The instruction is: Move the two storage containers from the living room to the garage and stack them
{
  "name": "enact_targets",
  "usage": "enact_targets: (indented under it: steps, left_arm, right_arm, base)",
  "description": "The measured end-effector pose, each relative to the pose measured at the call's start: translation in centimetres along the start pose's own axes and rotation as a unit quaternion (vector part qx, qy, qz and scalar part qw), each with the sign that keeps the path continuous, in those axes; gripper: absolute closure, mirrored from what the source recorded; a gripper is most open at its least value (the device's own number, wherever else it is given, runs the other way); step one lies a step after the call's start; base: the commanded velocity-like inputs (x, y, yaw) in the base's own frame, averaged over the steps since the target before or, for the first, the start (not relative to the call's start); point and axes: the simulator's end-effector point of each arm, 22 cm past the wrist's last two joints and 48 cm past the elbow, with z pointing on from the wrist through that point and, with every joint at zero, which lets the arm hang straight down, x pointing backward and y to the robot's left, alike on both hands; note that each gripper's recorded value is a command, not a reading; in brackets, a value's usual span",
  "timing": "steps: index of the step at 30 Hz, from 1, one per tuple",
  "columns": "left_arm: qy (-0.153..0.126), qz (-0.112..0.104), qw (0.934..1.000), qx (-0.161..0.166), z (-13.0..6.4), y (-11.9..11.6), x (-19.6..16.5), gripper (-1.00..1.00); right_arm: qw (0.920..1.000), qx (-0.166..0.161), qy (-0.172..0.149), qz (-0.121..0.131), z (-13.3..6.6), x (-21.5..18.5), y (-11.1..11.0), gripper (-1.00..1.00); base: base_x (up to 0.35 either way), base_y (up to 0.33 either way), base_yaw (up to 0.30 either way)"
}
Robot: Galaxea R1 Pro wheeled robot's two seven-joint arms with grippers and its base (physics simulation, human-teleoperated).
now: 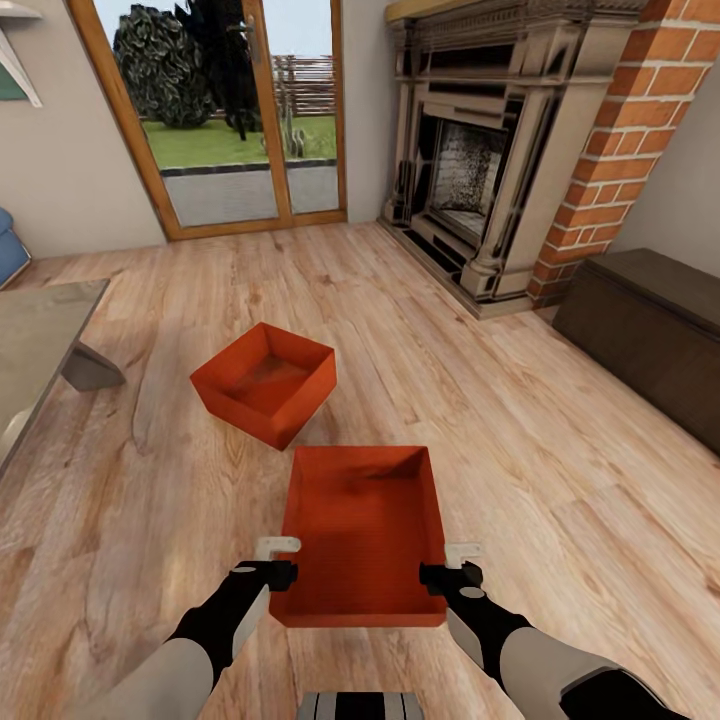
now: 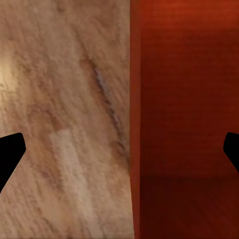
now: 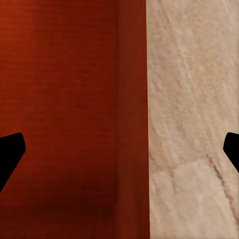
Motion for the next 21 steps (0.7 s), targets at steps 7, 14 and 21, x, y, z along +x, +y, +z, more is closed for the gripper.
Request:
enact_targets:
  steps: [7,14,21]
  left_arm:
    - [0.000,0.000,1.0000,0.000,0.73,0.02,0.57,-1.00]
    - [0.000,0.000,1.0000,0.000,0.73,0.02,0.56,-1.00]
    - [0.000,0.000,1.0000,0.000,0.72,-0.15,0.54,-1.00]
  right_arm:
    - [1.0000,0.000,0.000,0.000,0.63,0.67,0.06,-1.00]
    - [1.0000,0.000,0.000,0.000,0.63,0.69,0.05,-1.00]
    - [1.0000,0.001,-0.001,0.000,0.64,0.65,-0.04,-1.00]
  base:
    - [0.000,0.000,0.000]
    - [0.000,0.000,0.000]
    - [0.000,0.000,0.000]
